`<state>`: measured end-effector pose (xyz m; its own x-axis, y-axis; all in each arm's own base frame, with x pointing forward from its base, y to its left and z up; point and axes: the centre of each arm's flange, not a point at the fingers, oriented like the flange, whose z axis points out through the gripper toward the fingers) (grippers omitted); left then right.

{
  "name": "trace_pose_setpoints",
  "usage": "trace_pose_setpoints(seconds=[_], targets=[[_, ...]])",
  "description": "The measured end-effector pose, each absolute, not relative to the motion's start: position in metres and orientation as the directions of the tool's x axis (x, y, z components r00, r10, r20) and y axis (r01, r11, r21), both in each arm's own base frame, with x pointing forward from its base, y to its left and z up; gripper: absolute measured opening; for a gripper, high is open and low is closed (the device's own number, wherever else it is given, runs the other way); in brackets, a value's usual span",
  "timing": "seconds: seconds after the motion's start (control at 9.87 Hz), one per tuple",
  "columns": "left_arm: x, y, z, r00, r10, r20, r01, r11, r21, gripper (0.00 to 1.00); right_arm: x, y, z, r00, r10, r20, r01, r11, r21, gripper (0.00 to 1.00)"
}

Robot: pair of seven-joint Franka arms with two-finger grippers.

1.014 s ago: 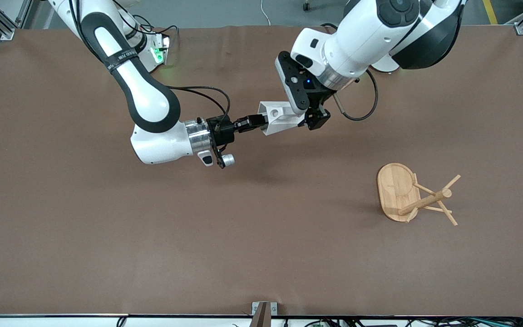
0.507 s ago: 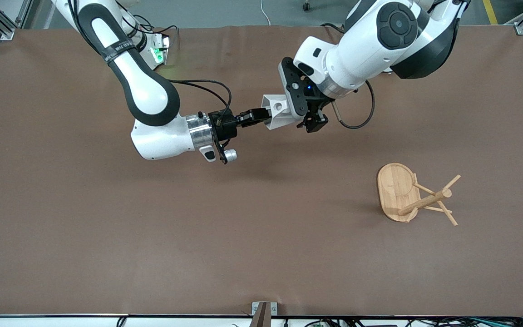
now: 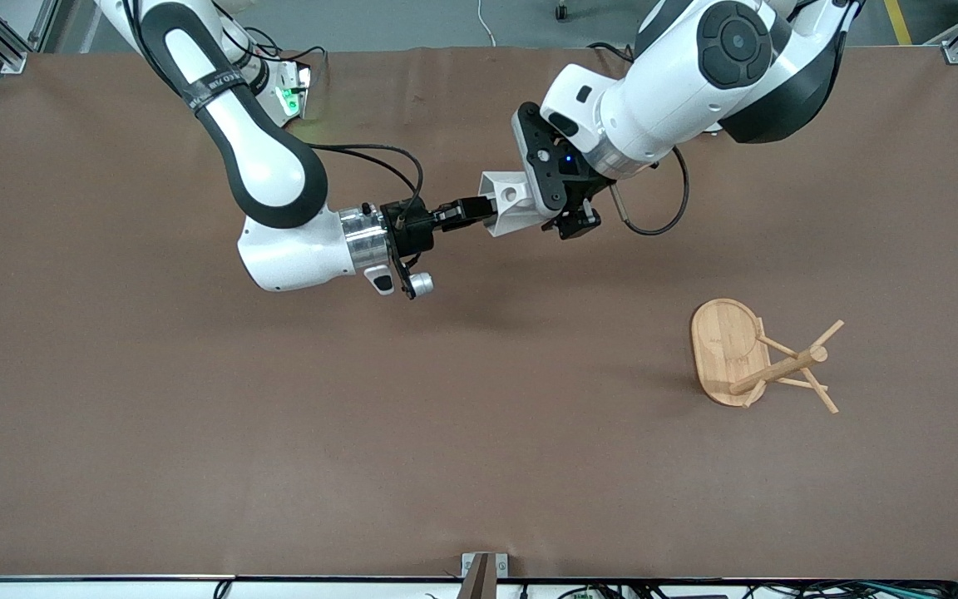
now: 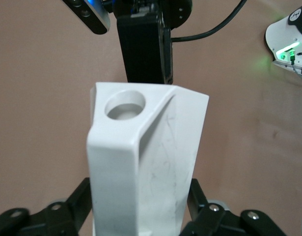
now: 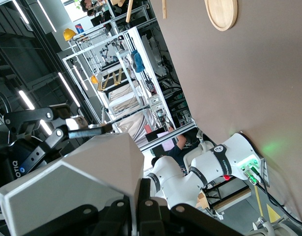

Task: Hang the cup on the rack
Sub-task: 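Grasp the cup with the left gripper from the right gripper, then carry the cup to the rack with the left gripper while the right gripper withdraws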

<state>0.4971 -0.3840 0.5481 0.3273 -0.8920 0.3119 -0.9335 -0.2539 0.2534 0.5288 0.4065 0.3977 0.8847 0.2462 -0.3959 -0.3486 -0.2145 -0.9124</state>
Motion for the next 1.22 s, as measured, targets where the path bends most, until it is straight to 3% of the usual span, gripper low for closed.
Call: trace_pose_setpoints(seconds=[0.2, 0.3, 0.81, 0.91, 1.22], targets=[[0.497, -0.384, 0.549, 0.321, -0.892, 0.318, -0.936, -0.246, 0.253, 0.76, 0.53, 0.405, 0.397, 0.88, 0.241, -0.409, -0.362, -0.218, -0.906, 0.04], [0.497, -0.385, 0.548, 0.321, -0.891, 0.321, -0.936, -0.246, 0.251, 0.76, 0.53, 0.406, 0.401, 0.867, 0.235, -0.44, -0.392, -0.223, -0.892, 0.16], [0.499, -0.386, 0.545, 0.324, -0.888, 0.328, -0.936, -0.25, 0.248, 0.76, 0.529, 0.398, 0.421, 0.871, 0.214, -0.442, -0.38, -0.276, -0.883, 0.91], [0.5, -0.386, 0.544, 0.325, -0.888, 0.326, -0.935, -0.251, 0.249, 0.76, 0.537, 0.384, 0.417, 0.875, 0.191, -0.445, -0.371, -0.324, -0.87, 1.0], [0.503, -0.385, 0.541, 0.332, -0.883, 0.332, -0.934, -0.259, 0.245, 0.76, 0.576, 0.311, 0.419, 0.871, 0.001, -0.491, -0.403, -0.569, -0.716, 1.0]])
